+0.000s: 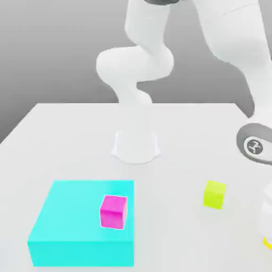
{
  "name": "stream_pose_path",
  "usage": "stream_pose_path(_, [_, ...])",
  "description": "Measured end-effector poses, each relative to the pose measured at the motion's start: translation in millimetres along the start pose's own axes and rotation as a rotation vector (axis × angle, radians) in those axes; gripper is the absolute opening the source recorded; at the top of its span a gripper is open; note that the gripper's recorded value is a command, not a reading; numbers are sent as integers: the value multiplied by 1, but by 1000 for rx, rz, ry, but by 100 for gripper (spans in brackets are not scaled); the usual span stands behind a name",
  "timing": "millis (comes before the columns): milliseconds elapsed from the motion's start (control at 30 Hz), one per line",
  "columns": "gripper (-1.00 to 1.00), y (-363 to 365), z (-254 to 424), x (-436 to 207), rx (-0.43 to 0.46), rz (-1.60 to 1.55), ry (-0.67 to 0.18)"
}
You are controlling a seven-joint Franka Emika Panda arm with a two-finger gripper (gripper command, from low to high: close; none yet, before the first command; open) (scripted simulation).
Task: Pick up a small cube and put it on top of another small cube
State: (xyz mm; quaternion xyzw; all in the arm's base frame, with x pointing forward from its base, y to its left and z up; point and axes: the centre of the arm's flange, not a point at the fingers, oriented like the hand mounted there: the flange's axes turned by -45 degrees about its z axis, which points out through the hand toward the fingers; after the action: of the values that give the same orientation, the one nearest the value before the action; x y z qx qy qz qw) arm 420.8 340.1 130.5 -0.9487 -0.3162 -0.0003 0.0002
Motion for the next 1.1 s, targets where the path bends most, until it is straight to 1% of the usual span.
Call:
stream_pose_path(167, [-100, 0, 4, 0, 0, 0, 0])
stream_pose_path(333, [-100, 1, -51, 0, 0, 0, 0])
stream_pose_path(433, [-100, 60, -81, -14, -37, 47, -8])
stream_pose_path(533, [-100, 129, -109, -42, -68, 114, -19])
stream_pose_path(633, [-100, 195, -136, -82, -78, 193, -28])
stream_pose_path(733, [-100, 259, -161, -137, -66, 294, -30])
stream_pose_path(900, [-100, 306, -189, -217, -10, 376, -8])
stream_pose_path(1033, [-100, 312, -147, -230, 3, 389, 0])
stream_pose_path(1067, [100, 312, -137, -231, 2, 391, -1])
stream_pose_path(1100, [100, 312, -137, -231, 2, 391, -1])
